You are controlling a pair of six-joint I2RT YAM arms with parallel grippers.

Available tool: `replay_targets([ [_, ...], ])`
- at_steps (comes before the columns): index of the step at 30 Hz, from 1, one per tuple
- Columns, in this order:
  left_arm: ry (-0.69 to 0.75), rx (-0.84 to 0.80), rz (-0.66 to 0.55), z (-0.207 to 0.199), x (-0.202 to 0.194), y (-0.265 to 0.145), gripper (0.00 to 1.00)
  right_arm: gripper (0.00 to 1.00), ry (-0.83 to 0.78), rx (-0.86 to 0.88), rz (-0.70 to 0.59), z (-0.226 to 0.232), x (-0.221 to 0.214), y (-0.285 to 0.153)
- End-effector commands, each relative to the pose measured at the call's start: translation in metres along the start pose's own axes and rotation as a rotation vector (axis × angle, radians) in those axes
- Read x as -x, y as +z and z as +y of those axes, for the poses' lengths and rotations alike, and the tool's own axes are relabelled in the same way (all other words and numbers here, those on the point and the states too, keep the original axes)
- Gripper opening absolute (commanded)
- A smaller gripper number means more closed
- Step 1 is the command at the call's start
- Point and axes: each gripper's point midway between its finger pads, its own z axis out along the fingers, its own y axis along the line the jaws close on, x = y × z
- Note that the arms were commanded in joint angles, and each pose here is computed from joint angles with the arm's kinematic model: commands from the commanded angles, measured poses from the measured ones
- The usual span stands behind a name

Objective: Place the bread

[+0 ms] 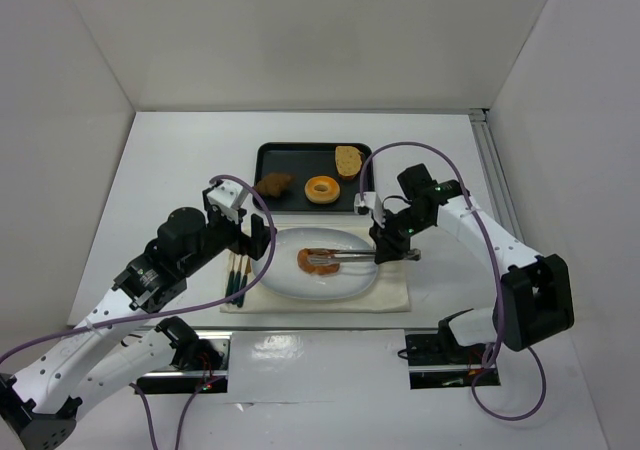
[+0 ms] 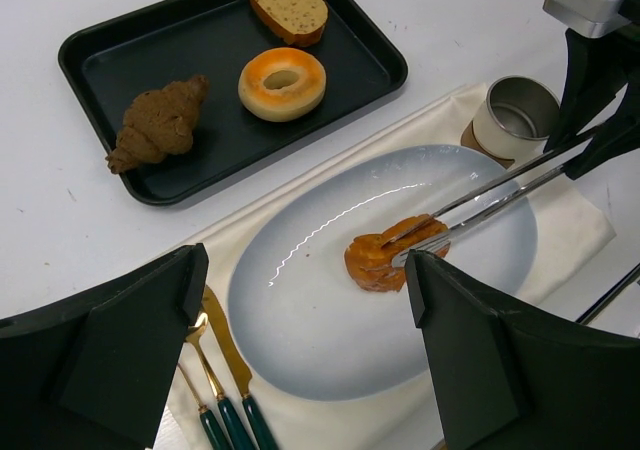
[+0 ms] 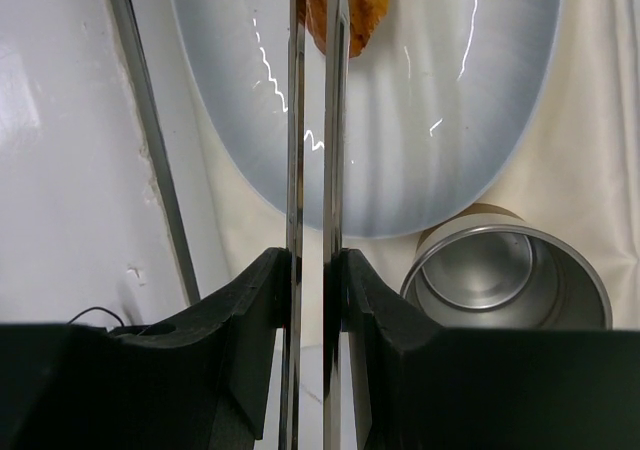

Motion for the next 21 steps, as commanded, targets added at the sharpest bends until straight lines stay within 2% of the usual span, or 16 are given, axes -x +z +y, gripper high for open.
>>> replay_targets([
  [1, 0.012, -0.001, -0.070, 0.000, 0.017, -0.002, 1.00, 0.31, -0.028, -0.035, -0.029, -0.008, 0.010, 0.001],
  [7, 0.012, -0.001, -0.070, 0.000, 0.017, -0.002, 1.00, 0.48, -0.028, -0.053, -0.033, -0.008, 0.010, -0.001],
  [9, 0.012, -0.001, -0.070, 0.000, 0.017, -0.002, 1.00, 0.51, -0.034, -0.058, -0.038, -0.008, 0.012, -0.002],
  [21, 0.012, -0.001, -0.070, 0.000, 0.017, -0.002, 1.00, 0.54, -0.079, -0.116, -0.094, -0.005, 0.031, -0.021],
])
